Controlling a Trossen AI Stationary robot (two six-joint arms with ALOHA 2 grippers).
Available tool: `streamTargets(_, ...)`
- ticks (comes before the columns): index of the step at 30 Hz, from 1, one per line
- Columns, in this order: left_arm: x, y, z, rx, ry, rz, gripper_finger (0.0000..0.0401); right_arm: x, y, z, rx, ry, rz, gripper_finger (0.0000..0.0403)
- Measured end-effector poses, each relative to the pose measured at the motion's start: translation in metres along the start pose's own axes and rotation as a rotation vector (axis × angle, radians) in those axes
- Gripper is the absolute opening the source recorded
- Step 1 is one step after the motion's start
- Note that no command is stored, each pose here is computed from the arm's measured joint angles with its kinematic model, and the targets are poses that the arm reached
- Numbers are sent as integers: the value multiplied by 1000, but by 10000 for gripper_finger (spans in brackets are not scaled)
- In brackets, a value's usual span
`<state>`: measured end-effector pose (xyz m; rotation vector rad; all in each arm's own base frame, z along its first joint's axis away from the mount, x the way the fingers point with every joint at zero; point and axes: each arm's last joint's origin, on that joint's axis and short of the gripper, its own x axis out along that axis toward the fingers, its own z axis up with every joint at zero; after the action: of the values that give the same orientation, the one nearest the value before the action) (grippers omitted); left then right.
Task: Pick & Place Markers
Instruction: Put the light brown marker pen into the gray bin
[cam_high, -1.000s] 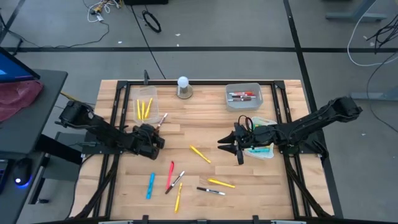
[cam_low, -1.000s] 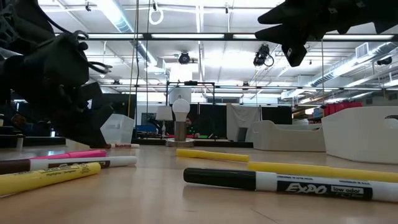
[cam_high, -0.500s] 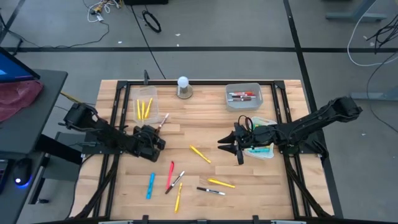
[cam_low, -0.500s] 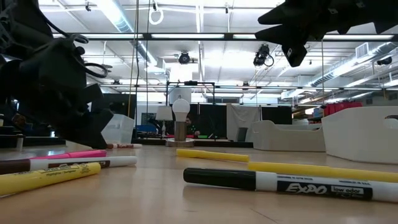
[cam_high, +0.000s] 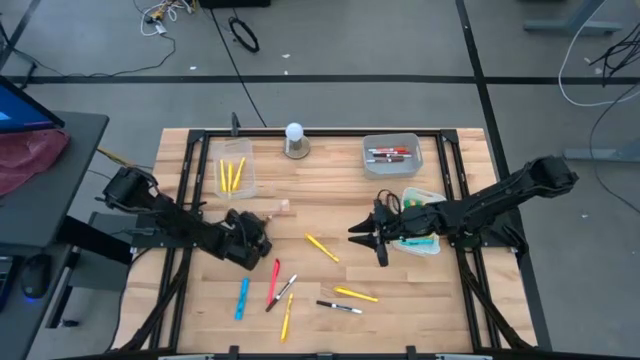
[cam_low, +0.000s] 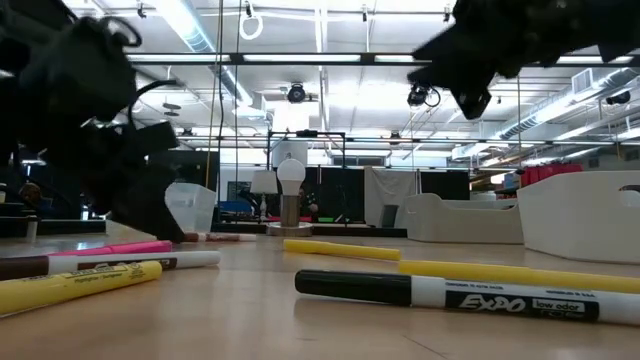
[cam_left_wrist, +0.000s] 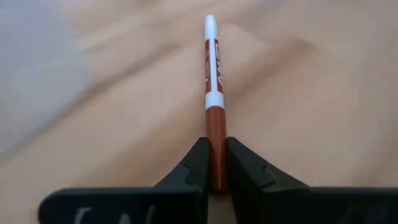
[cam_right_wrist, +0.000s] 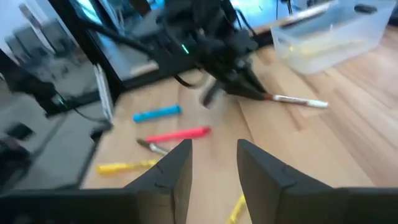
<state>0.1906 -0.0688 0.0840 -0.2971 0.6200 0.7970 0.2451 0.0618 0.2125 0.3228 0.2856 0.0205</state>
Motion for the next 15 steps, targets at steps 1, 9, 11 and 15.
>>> streamTargets(1,-1,-7,3,14,17,-30,38,3,-1,-4,-10,18,-8,126)
streamTargets(9,-12,-56,42,114,79,-228,38,37,-11,-30,-77,143,-67,143)
streamTargets(11,-16,-66,51,151,73,-267,38,49,-9,-32,-132,166,-57,157)
streamTargets(15,-23,-81,66,210,51,-333,43,74,-3,-31,-275,181,-45,190)
